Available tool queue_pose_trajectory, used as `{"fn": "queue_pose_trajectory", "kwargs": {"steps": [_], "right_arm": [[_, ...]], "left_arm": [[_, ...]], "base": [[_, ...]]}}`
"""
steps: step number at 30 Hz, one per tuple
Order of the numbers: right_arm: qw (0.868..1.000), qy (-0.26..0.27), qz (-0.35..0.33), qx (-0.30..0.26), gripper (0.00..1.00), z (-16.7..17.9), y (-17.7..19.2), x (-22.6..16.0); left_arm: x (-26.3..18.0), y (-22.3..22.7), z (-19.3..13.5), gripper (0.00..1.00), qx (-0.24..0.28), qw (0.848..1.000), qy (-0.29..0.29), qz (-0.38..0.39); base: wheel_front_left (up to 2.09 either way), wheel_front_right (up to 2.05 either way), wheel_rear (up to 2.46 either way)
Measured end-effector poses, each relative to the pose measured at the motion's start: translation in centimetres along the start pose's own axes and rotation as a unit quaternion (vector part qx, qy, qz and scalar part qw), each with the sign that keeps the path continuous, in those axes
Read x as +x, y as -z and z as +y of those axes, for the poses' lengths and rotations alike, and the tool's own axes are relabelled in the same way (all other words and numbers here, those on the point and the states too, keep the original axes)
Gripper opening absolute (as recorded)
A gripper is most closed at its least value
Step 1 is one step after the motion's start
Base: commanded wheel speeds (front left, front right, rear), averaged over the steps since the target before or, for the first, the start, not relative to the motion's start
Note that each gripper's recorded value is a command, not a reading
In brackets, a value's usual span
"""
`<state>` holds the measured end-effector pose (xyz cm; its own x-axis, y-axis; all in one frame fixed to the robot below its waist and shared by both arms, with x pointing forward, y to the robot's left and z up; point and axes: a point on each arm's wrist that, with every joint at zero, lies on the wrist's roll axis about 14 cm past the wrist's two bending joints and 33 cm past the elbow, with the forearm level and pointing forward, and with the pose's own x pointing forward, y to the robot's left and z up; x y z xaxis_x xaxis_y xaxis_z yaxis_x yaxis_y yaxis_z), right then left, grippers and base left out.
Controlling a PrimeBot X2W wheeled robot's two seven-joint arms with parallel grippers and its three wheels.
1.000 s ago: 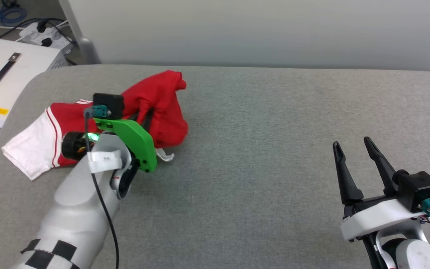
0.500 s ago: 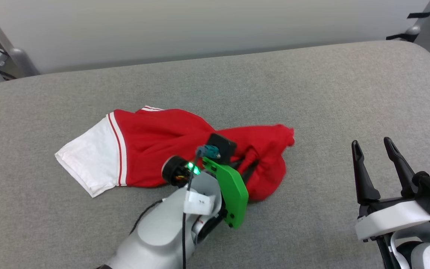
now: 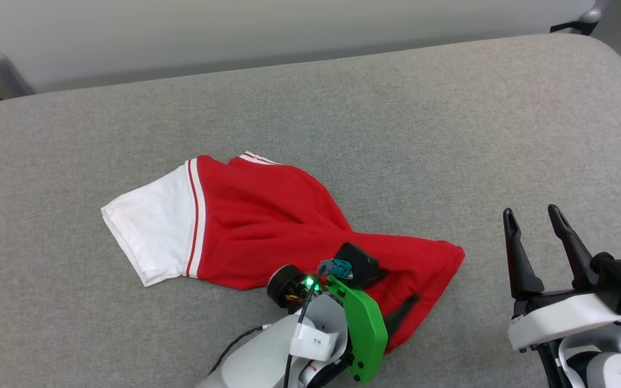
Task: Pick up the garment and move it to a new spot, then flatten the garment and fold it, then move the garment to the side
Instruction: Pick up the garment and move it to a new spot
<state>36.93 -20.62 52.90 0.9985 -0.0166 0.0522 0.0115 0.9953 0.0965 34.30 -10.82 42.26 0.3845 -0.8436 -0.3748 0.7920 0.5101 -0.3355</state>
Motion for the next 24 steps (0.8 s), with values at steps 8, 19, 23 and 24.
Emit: {"fn": "queue_pose_trajectory", "kwargs": {"steps": [8, 19, 23, 24], "right_arm": [[0.999, -0.025, -0.021, 0.008, 1.0, 1.6, -1.2, -0.1], [0.997, -0.073, -0.032, 0.02, 1.0, 4.7, -2.0, -0.1], [0.996, -0.084, -0.035, 0.021, 1.0, 5.5, -2.2, 0.2], [0.995, -0.087, -0.035, 0.021, 1.0, 5.7, -2.2, 0.2]], "left_arm": [[-4.3, -7.4, 3.8, 1.0, 0.002, 0.978, -0.108, -0.179], [-18.3, -8.7, 12.6, 1.0, 0.004, 0.886, -0.351, -0.302], [-22.0, -9.3, 13.6, 1.0, -0.001, 0.858, -0.39, -0.334], [-23.1, -9.6, 13.9, 1.0, 0.005, 0.849, -0.403, -0.342]], "base": [[0.0, 0.0, 0.0], [0.0, 0.0, 0.0], [0.0, 0.0, 0.0], [0.0, 0.0, 0.0]]}}
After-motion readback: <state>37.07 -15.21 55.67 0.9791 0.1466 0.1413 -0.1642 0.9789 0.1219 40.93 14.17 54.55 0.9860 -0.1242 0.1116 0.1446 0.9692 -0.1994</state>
